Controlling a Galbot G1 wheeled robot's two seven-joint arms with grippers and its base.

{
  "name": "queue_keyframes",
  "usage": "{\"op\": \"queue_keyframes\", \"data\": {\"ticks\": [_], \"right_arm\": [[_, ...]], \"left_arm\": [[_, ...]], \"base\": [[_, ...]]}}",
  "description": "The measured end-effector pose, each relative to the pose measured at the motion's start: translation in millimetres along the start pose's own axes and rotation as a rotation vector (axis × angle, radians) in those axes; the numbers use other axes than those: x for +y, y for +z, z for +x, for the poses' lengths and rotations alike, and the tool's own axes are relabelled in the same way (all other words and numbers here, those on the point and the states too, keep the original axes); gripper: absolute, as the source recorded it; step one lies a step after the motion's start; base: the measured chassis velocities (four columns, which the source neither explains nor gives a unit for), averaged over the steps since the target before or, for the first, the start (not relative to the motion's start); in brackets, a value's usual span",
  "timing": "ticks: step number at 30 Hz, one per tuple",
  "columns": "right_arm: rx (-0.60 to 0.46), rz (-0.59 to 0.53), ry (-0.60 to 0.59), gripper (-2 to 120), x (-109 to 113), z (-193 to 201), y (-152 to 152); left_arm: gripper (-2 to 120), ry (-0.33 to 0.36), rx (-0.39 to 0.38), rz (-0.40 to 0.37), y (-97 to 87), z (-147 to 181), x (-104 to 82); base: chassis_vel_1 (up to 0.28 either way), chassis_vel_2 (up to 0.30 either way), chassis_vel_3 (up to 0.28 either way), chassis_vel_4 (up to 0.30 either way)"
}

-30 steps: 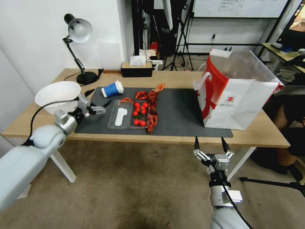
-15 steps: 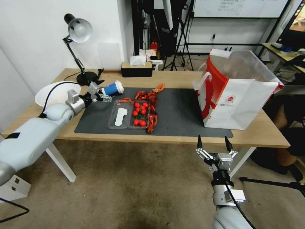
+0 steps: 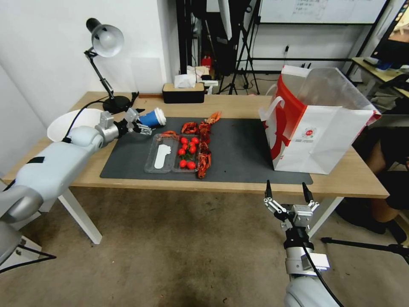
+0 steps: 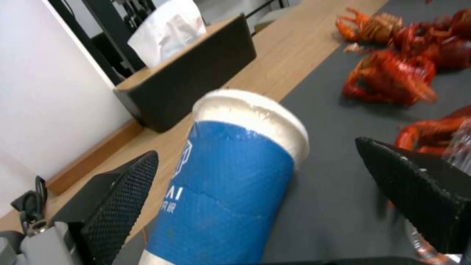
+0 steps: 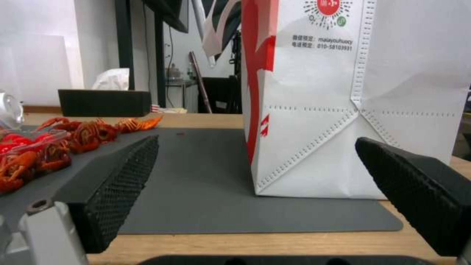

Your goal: Pick up the trash from the table and place it into the takeout bag.

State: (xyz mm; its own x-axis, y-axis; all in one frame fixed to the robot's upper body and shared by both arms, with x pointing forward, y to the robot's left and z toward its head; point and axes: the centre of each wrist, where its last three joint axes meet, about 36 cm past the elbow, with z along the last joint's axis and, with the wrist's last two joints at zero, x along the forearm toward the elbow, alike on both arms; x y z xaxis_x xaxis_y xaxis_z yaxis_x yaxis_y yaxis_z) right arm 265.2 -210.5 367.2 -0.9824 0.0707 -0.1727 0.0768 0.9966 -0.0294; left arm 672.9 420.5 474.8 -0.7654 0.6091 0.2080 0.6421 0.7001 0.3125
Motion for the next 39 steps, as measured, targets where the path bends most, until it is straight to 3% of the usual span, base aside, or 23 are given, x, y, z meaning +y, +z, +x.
{"op": "queue_keyframes", "data": {"ticks": [11,31,37,39], "right_arm": [[-0.007,0.000,0.001,100,0,-4,1],[-0.009,-0.004,0.003,100,-1,-3,2],[-0.010,-0.005,0.003,100,-1,-3,3],[-0.010,-0.005,0.003,100,-1,-3,3]], "left_arm": [[100,0.027,0.087,-0.035,6.4,-29,21.3],[99,0.032,0.176,-0.033,1.2,-40,26.2],[82,0.025,0.184,-0.034,1.0,-39,27.4],[71,0.024,0.187,-0.036,1.2,-38,27.8]], "base": [[0.000,0.000,0.000,0.000],[0.000,0.000,0.000,0.000],[0.000,0.000,0.000,0.000],[0.000,0.000,0.000,0.000]]}}
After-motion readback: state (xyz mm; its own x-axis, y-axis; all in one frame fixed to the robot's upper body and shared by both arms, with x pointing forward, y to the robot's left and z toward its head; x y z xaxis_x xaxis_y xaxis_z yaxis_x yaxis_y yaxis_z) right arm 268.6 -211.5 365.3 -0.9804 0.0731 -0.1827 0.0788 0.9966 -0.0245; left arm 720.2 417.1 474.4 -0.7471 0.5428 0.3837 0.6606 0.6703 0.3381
